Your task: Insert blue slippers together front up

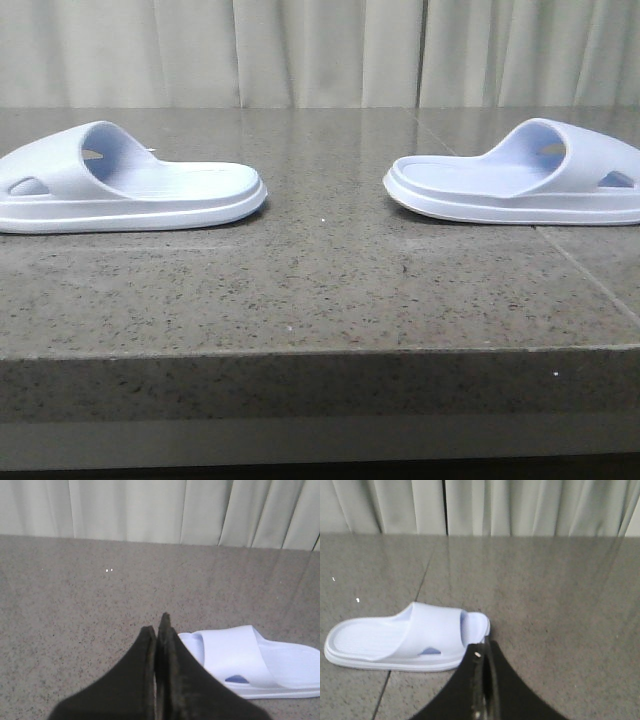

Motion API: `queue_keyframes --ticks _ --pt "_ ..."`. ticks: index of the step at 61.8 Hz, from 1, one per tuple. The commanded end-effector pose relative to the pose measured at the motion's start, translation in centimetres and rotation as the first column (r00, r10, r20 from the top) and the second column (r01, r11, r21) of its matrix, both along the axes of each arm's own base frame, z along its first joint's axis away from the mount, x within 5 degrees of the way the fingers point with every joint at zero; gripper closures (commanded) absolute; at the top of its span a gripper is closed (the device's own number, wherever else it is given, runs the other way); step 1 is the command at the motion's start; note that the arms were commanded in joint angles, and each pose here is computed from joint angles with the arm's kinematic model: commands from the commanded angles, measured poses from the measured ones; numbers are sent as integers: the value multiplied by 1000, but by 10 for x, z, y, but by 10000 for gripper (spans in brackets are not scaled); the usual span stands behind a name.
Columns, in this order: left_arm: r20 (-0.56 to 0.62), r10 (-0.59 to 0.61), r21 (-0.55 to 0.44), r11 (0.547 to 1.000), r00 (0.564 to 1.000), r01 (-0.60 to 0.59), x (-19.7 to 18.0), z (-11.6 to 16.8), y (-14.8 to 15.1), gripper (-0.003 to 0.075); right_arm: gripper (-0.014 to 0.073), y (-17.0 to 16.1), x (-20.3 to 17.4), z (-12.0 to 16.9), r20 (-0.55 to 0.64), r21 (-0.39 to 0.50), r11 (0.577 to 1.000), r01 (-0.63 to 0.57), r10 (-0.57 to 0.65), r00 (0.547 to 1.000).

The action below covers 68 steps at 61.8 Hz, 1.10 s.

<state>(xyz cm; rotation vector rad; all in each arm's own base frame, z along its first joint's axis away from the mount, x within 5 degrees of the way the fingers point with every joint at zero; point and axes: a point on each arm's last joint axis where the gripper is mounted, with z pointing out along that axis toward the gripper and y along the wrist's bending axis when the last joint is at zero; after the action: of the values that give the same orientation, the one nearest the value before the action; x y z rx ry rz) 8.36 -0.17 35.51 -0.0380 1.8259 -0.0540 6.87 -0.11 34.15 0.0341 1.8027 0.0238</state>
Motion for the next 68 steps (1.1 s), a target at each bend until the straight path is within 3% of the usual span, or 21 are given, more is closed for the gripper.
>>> queue_keyframes --ticks 1,14,30,37,43,49,55,60,68 --pt "62 -2 -5 1000 998 2 7 13 0 741 713 -2 12 9 -1 -34 999 16 -16 1000" --pt "27 -5 -20 1000 1000 6 15 10 -1 741 713 -2 27 -4 -146 -40 999 18 -24 989" --pt "1 -5 -22 1000 1000 5 22 8 0 740 708 -2 32 -8 -185 -42 999 18 -26 982" --pt "-15 -5 -22 1000 1000 5 26 6 0 719 604 -2 32 -8 -185 -42 999 18 -26 982" --pt "-31 -6 -23 1000 999 5 30 4 0 609 419 -2 32 -8 -185 -42 999 18 -26 982" --pt "-41 -8 -34 999 999 6 32 3 -1 409 246 -2 32 -8 -185 -42 999 18 -26 982" --pt "-52 -12 -58 998 999 9 38 1 -2 214 197 -2 32 -8 -185 -42 999 18 -26 982" --pt "-70 -15 -77 997 997 10 45 -1 -2 164 198 -2 32 -8 -185 -42 999 18 -26 982" --pt "-158 -21 -86 996 987 7 62 -10 -2 185 198 -1 32 -8 -187 -33 999 17 -22 982"
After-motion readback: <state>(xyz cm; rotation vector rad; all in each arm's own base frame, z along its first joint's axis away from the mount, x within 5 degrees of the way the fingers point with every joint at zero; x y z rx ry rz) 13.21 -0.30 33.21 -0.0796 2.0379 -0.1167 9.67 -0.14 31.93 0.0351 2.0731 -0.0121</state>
